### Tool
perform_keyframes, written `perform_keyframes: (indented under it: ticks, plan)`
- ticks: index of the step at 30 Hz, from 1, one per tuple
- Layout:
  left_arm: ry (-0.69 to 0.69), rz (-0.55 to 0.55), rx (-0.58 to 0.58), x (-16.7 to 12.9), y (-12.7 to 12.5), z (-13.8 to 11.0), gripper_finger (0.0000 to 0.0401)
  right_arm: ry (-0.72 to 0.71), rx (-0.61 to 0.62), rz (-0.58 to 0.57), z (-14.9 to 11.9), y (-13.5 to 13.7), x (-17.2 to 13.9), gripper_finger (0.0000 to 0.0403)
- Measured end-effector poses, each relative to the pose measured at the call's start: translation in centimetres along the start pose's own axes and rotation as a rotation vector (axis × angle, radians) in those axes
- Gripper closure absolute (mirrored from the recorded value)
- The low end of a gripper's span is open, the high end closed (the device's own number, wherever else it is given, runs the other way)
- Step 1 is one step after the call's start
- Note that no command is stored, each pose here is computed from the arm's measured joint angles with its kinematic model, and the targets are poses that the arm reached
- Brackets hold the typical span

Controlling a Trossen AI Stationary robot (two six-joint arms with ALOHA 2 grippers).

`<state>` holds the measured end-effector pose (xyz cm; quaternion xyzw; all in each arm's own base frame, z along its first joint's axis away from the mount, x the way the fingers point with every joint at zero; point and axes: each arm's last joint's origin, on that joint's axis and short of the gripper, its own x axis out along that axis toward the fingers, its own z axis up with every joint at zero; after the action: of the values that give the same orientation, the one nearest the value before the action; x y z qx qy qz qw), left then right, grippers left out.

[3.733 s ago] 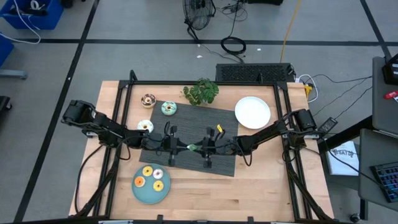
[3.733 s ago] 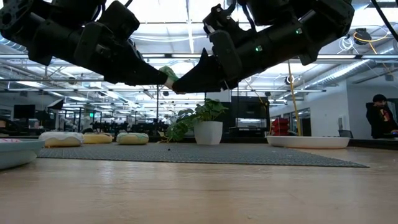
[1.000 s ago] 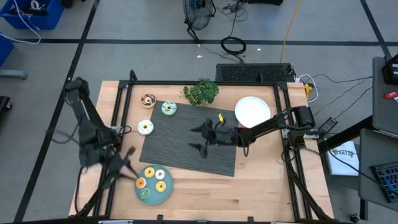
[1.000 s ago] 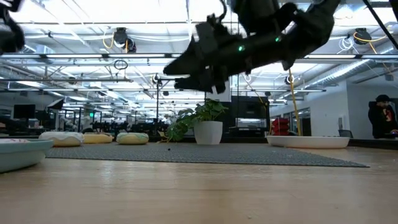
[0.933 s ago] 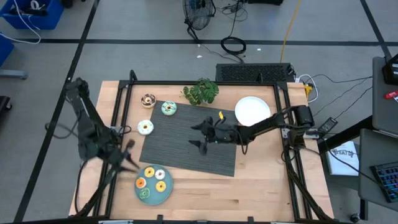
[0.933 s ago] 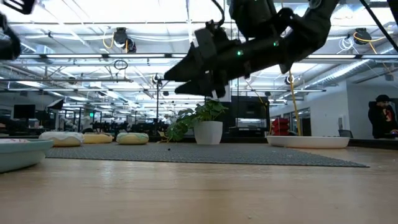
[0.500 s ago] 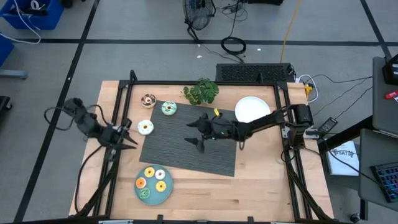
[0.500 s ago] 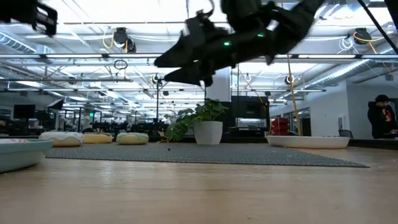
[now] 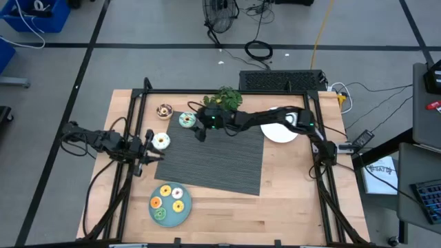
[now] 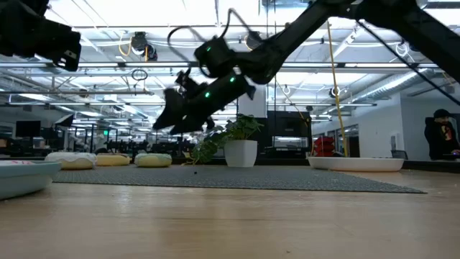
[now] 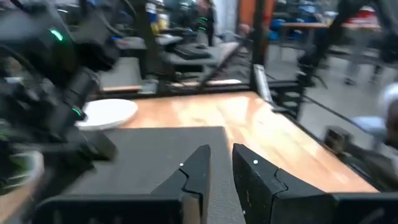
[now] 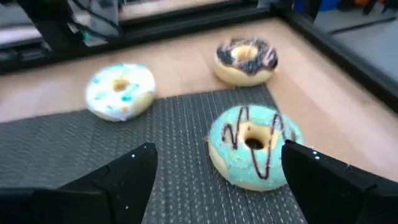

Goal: Pick & Place donuts
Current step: Put the big light green donut on the white plate

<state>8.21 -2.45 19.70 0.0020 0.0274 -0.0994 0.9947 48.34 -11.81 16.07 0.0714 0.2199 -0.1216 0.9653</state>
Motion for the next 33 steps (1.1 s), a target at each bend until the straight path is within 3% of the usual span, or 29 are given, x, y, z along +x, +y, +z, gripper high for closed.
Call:
perform_keyframes:
  ticks: [6, 11, 20, 27, 33]
  plan:
    - [-0.017, 0.092, 0.003, 0.0, 0.5, 0.3, 0.0331, 0.085, -0.073, -0.025, -1.0, -0.2, 3.2, 0.0083]
    - [-0.016, 0.109, 0.0, 0.0, 0.6, 0.3, 0.0331, 0.163, -0.173, -0.17, -1.2, 0.2, 3.5, 0.0074]
    - [-0.024, 0.115, -0.001, 0.0, 0.6, 0.3, 0.0331, 0.129, -0.043, -0.152, -1.3, -1.5, 4.0, 0.0053]
    - [-0.026, 0.116, -0.002, 0.0, 0.6, 0.4, 0.0331, 0.127, -0.101, -0.13, -2.7, -0.9, 5.0, 0.0055]
    - [-0.026, 0.116, -0.001, 0.0, 0.6, 0.4, 0.0331, 0.119, -0.083, -0.133, -2.6, -1.0, 5.0, 0.0059]
